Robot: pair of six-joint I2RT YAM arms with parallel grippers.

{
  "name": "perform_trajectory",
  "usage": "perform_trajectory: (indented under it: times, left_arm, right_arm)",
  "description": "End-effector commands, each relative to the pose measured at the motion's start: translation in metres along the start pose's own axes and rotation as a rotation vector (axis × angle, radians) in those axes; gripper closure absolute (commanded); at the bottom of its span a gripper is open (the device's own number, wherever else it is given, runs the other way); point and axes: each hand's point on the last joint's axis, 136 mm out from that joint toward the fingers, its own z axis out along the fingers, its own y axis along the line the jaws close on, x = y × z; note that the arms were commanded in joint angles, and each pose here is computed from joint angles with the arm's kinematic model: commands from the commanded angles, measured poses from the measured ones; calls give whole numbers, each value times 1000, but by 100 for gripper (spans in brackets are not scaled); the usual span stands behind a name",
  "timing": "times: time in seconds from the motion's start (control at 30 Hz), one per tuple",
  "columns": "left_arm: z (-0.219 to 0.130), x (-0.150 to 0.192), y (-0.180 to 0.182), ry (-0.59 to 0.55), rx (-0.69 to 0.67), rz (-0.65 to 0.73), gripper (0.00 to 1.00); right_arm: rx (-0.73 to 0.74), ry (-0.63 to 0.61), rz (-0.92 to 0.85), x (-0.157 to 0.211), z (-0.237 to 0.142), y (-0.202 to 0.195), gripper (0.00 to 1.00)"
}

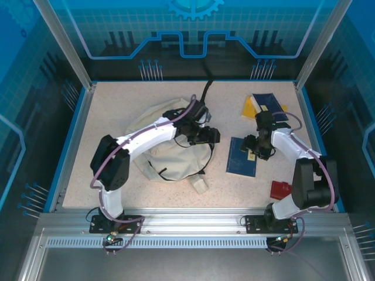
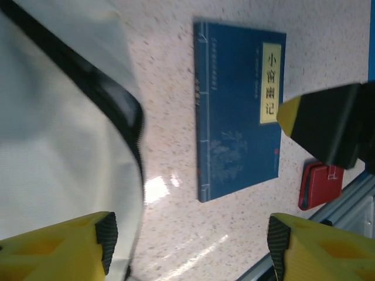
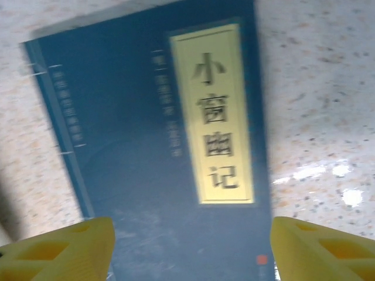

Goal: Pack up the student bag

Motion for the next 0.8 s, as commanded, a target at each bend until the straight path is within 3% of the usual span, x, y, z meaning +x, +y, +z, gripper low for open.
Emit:
perform_trajectory:
  times: [0.0,0.33,0.77]
  left_arm:
    - [20,2,-19,14,25,-19,34]
    - [91,18,-26,77,-56,21,53]
    - [141,39,-3,215,-148,16,64]
  right_arm:
    - [-4,60,17,3,16,-16,30]
    - [14,122,0,7,38,-24,43]
    - [-31,165,-28,14,43,-16,51]
